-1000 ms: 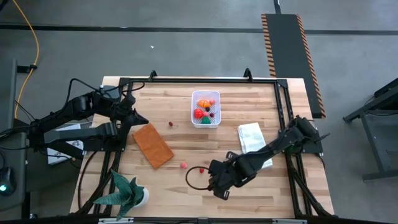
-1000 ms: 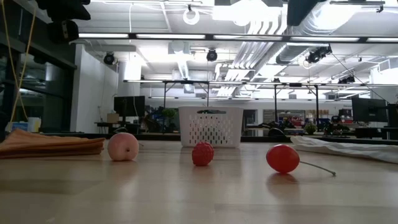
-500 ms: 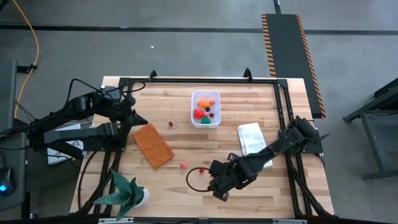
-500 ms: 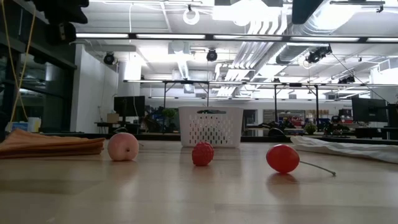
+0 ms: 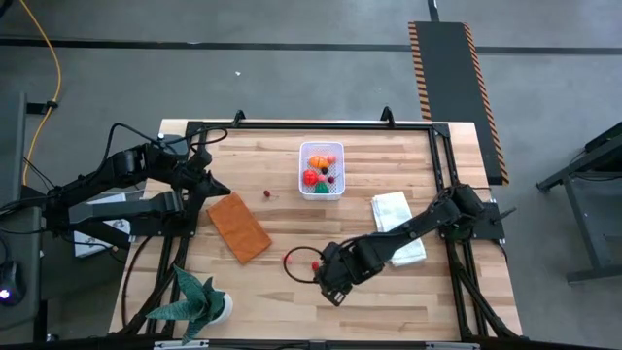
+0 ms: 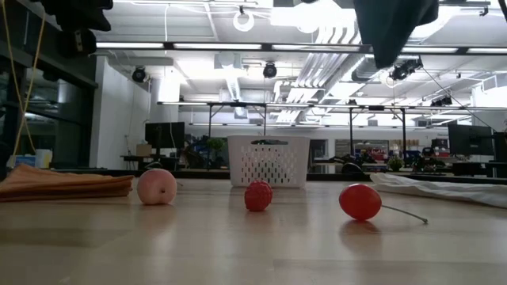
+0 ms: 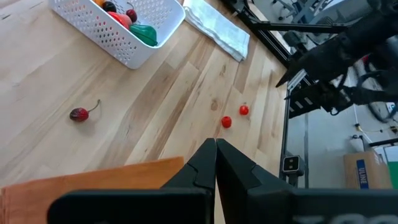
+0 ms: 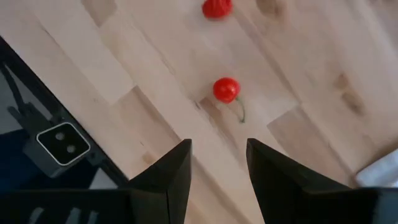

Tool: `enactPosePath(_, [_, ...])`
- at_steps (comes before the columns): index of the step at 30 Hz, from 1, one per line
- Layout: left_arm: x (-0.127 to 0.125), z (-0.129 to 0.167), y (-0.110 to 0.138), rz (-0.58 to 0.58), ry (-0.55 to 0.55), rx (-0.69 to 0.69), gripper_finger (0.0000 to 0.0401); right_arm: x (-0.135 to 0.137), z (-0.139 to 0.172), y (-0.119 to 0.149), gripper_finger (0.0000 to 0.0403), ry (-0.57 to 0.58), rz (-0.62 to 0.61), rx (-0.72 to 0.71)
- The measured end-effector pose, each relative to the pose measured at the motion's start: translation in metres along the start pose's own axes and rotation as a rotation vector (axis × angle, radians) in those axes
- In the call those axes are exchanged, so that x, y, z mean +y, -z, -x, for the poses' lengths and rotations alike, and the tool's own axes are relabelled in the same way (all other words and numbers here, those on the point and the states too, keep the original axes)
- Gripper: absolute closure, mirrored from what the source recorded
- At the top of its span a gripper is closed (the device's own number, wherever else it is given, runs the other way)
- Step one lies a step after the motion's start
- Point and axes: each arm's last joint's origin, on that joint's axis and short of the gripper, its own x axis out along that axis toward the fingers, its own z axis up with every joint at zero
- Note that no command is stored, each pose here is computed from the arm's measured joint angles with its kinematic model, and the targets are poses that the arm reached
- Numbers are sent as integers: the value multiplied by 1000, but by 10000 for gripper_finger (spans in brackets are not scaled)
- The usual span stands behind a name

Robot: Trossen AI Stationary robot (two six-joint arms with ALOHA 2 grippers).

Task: Pick and placing Produce into tupperware
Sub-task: Put the red cherry into the white bin

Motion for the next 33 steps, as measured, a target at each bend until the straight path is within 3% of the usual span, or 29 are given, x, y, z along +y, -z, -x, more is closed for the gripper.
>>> enactPosePath(9, [2, 0, 4, 17, -19, 36, 400, -5, -12, -15, 259, 5, -110, 65])
enactPosePath(15, [3, 0, 5, 22, -35, 42, 400, 3, -12, -14, 259, -13, 82, -60])
enactPosePath(23, [3, 0, 5, 29, -41, 39, 400, 4, -33, -5, 259, 69, 220, 4])
enactPosePath(33, [4, 0, 7, 44, -52, 57, 400, 4, -66, -9, 259, 103, 86, 113])
